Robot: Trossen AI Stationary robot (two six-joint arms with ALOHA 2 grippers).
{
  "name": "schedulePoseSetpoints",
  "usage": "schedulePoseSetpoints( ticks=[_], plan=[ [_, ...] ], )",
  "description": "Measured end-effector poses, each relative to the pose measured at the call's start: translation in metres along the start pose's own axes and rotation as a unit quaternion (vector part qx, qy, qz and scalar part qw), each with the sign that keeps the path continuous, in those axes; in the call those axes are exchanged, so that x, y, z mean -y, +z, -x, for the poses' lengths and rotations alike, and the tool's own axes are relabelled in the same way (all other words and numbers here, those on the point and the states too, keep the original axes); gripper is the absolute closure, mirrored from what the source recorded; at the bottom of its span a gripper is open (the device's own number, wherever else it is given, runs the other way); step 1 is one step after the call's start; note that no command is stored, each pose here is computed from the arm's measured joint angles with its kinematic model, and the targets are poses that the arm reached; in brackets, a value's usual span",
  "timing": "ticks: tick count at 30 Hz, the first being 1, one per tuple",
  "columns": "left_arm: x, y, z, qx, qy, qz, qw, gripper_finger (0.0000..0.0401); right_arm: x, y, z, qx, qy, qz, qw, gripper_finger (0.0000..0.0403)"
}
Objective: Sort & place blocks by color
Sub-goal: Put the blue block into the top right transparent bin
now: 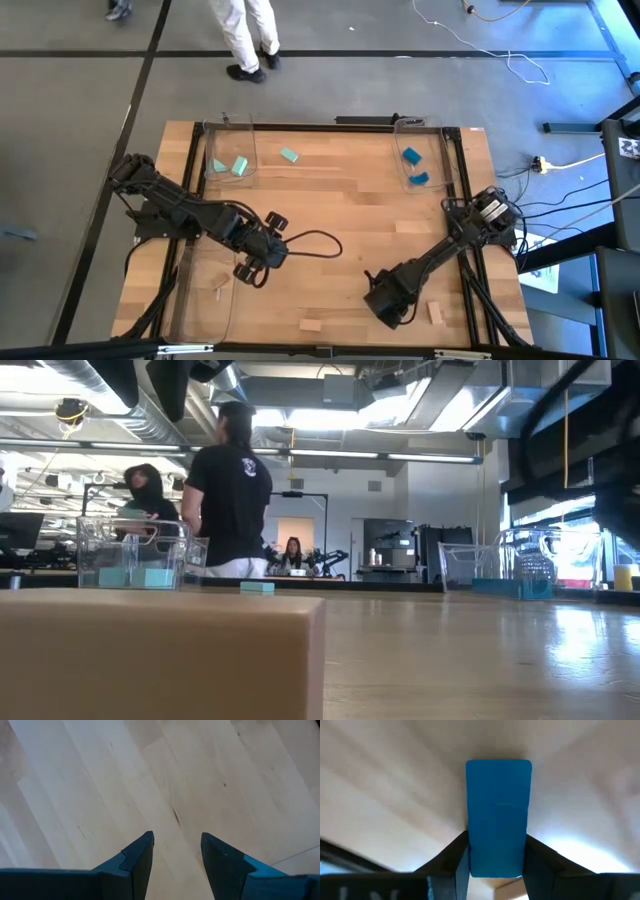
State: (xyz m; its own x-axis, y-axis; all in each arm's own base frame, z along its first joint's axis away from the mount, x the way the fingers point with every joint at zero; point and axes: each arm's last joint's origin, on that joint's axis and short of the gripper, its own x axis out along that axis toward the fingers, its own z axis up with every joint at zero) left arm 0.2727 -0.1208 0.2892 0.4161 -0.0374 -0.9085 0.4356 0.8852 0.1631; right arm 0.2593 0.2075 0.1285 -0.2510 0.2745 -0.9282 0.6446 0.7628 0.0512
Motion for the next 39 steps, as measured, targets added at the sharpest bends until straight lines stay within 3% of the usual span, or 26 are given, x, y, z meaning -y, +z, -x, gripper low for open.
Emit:
schedulePoseSetpoints(
  ticks=[6,13,25,29,39],
  plan=[
    [-0.003,-0.003,0.0,-0.013,0.001,-0.005,1.0,0.0243,0.016,0.001,0.028,0.017,-0.013,-0.024,0.999,0.027],
    [-0.008,-0.004,-0.001,-0.018,0.003,-0.009,1.0,0.0243,0.051,-0.002,0.082,0.068,-0.025,-0.067,0.995,0.027],
    [-0.034,-0.006,-0.004,-0.011,0.026,0.035,0.999,0.0243,0.152,-0.001,0.168,0.206,-0.096,-0.172,0.959,0.027],
    [-0.05,-0.005,-0.005,0.004,0.039,0.069,0.997,0.0243,0.18,0.01,0.185,0.247,-0.121,-0.171,0.946,0.027],
    [-0.083,-0.005,-0.006,0.047,0.068,0.14,0.987,0.0243,0.255,0.048,0.211,0.25,-0.189,-0.175,0.933,0.0271]
  ],
)
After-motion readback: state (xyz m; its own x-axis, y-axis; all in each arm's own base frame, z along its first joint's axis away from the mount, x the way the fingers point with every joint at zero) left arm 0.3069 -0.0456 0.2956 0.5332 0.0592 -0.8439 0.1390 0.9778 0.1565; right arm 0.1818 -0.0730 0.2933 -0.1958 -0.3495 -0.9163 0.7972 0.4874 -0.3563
